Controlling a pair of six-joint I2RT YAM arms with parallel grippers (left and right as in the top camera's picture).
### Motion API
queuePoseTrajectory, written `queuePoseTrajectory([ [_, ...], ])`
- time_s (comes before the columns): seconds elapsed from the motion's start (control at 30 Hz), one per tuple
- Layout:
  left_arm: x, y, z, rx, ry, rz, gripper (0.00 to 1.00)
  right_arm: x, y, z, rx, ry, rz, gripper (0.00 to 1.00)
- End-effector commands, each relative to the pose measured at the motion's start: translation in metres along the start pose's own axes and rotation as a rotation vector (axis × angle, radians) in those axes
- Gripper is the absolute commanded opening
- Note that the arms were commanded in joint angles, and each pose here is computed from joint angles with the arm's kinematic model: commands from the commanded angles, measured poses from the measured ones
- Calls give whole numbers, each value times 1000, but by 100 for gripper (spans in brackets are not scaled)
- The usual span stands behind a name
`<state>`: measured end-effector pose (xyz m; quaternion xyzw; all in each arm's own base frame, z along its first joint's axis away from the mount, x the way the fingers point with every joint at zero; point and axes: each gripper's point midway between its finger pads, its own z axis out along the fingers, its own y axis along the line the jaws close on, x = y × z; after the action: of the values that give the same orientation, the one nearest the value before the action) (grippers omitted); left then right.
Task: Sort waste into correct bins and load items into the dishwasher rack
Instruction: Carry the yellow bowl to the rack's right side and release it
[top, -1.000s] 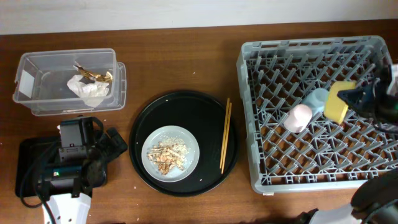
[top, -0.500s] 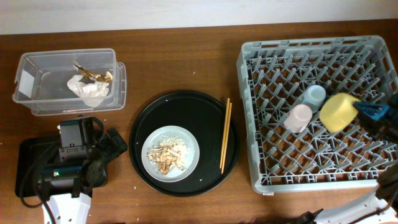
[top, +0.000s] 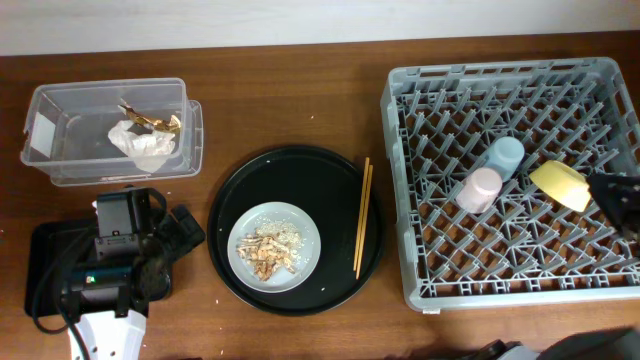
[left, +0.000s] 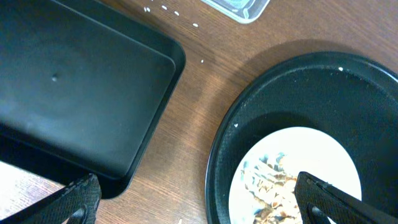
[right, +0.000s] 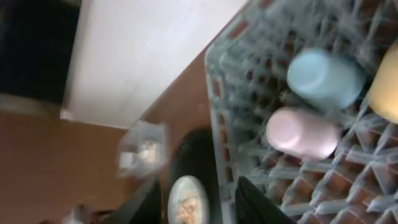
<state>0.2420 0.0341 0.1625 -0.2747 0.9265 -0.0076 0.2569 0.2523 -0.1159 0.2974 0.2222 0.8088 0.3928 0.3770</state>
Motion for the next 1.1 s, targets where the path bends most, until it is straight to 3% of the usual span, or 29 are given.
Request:
queuePoseTrajectory([
  [0.0,-5,0,-5,3,-21,-15,99,-28,-45,-2,376,-83,151,21],
  [0.07,-5,0,-5,3,-21,-16,99,-53,-87,-4,609,-184,280,4],
  [0.13,-5,0,-5,3,-21,-16,99,-85,-95,29,600,-212,179,5],
  [0.23,-5,0,-5,3,-21,-15,99,-94,-129,70,747,-166,108,5],
  [0.37,-5,0,-5,3,-21,-15,99,-72,-186,108,955,-30,103,4],
  [0.47,-5,0,-5,3,-21,-15,99,-59,-208,105,1049,20,131,4],
  [0.63,-5,0,-5,3,-21,-15,99,-24,-199,88,1098,100,272,4],
  [0.77,-5,0,-5,3,-21,-16,99,-9,-155,81,981,135,295,4],
  [0.87,-5,0,-5,3,-21,-15,99,-18,-110,73,852,72,208,4],
  [0.93,-5,0,-5,3,-21,-16,99,-35,-117,61,934,-7,161,10],
  [1.07,-5,0,-5,3,-21,-15,99,-51,-156,75,1012,-19,156,10],
])
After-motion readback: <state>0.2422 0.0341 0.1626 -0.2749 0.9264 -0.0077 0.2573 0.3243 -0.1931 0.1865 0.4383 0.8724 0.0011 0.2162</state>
